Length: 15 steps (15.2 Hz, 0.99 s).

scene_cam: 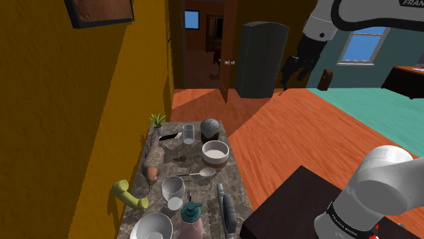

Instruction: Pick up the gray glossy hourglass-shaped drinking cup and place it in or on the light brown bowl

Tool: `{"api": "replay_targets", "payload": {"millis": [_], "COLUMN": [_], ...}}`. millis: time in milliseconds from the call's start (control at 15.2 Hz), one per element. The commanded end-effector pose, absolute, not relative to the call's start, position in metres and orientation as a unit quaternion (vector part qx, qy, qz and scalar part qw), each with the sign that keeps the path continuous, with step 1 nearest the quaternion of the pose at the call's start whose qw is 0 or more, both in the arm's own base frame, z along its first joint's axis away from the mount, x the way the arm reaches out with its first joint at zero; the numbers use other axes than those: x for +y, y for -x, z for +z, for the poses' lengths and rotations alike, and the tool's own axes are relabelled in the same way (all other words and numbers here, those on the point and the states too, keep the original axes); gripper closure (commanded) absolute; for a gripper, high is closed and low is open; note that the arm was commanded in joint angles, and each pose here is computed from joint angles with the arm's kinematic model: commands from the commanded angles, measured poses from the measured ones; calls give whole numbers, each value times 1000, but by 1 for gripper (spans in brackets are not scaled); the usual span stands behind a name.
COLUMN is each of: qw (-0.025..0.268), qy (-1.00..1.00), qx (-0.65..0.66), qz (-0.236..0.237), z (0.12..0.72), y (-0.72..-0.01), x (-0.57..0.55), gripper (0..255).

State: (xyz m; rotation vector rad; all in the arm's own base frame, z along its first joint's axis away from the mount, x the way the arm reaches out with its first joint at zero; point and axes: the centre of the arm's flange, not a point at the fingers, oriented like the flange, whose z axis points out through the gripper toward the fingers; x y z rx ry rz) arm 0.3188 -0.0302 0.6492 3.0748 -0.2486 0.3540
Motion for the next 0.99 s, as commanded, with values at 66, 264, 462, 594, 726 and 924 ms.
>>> {"api": "replay_targets", "payload": {"millis": [66,264,462,594,726,924], "qw": [20,25,30,33,36,41], "qy": [-990,-990,-990,-990,-991,-991], "qx": [-81,-83,-85,-87,-88,-90], "qz": [113,109,105,102,99,95], "z": [641,616,590,573,555,529], "y": [-323,-336,-350,-358,-367,-380], "x": [-20,9,38,57,77,105], "gripper": [0,0,0,0,0,0]}}
